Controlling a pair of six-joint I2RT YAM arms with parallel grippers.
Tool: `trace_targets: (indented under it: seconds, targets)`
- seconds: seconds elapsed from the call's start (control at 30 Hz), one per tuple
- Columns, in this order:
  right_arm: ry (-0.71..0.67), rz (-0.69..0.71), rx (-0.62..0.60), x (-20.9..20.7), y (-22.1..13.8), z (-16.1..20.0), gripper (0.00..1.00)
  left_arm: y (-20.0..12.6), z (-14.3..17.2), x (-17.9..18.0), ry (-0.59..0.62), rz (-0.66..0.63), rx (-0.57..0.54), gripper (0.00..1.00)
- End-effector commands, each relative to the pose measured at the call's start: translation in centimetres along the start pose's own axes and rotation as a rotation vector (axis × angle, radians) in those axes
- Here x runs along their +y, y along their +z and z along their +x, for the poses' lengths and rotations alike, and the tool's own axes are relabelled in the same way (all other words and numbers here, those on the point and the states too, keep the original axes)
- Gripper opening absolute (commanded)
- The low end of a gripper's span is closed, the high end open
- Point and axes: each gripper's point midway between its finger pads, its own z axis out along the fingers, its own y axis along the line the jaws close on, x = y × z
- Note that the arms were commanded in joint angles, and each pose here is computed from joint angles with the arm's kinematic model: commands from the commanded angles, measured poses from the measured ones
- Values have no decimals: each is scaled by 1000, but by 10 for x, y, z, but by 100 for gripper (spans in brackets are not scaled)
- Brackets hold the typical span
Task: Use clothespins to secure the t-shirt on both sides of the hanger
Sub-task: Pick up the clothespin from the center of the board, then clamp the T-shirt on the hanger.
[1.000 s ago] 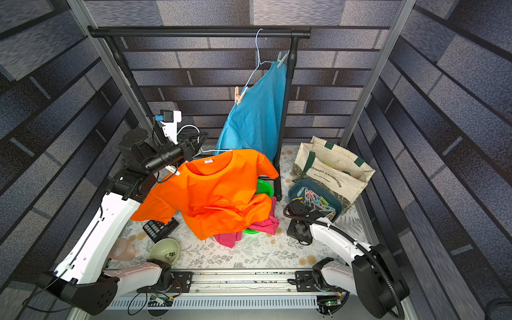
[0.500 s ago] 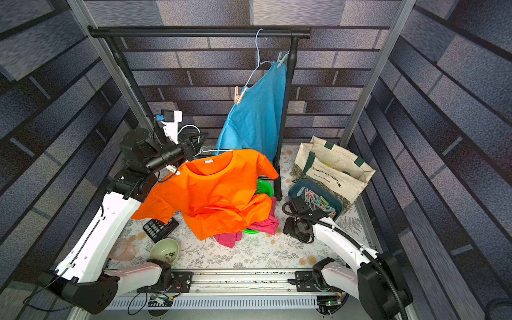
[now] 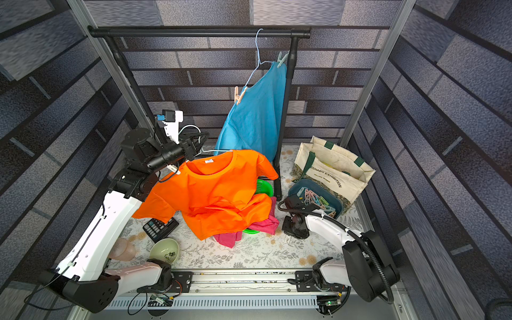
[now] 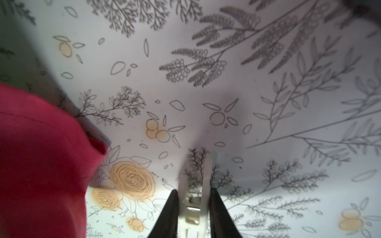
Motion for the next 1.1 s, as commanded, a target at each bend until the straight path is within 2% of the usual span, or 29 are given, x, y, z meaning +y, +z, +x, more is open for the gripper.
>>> trace_targets:
  seconds: [0.0,0.03,0.1,0.27,0.37,0.47,0.6,0.77,0.9,0.97,1.0,1.07]
  targets:
    - [-11,10,-12,0,1,-3,41,-1,-13,-9,5,28,-30,18]
    - [-13,17,-6,-1,4,-3,46,-1,-13,-9,6,28,-32,18]
    - [-11,35,12,-3,11,-1,47,-1,-14,-10,4,30,-33,18]
    - [8,31,15,-4,19,0,34,-4,-14,-11,6,29,-32,18]
    - [8,23,-23,-3,7,-4,30,-6,-17,-13,18,28,-41,18]
    - [-23,-18,-110,5,-19,-16,27,-6,-18,-13,18,29,-42,18]
    - [-129,-159,-294,34,-82,-40,19,-5,-14,-15,11,42,-18,14]
    - [-355,-418,-596,93,-198,-68,6,-9,-11,-27,23,97,13,14]
    - [-584,-688,-830,145,-290,-66,3,-15,-8,-40,42,153,31,13]
    - [-694,-804,-898,165,-320,-59,3,-20,-7,-46,48,175,36,12]
    - [-759,-884,-955,177,-352,-52,2,-22,-7,-50,53,189,39,11]
    - [-863,-993,-996,193,-380,-40,2,-28,-7,-58,62,216,45,7]
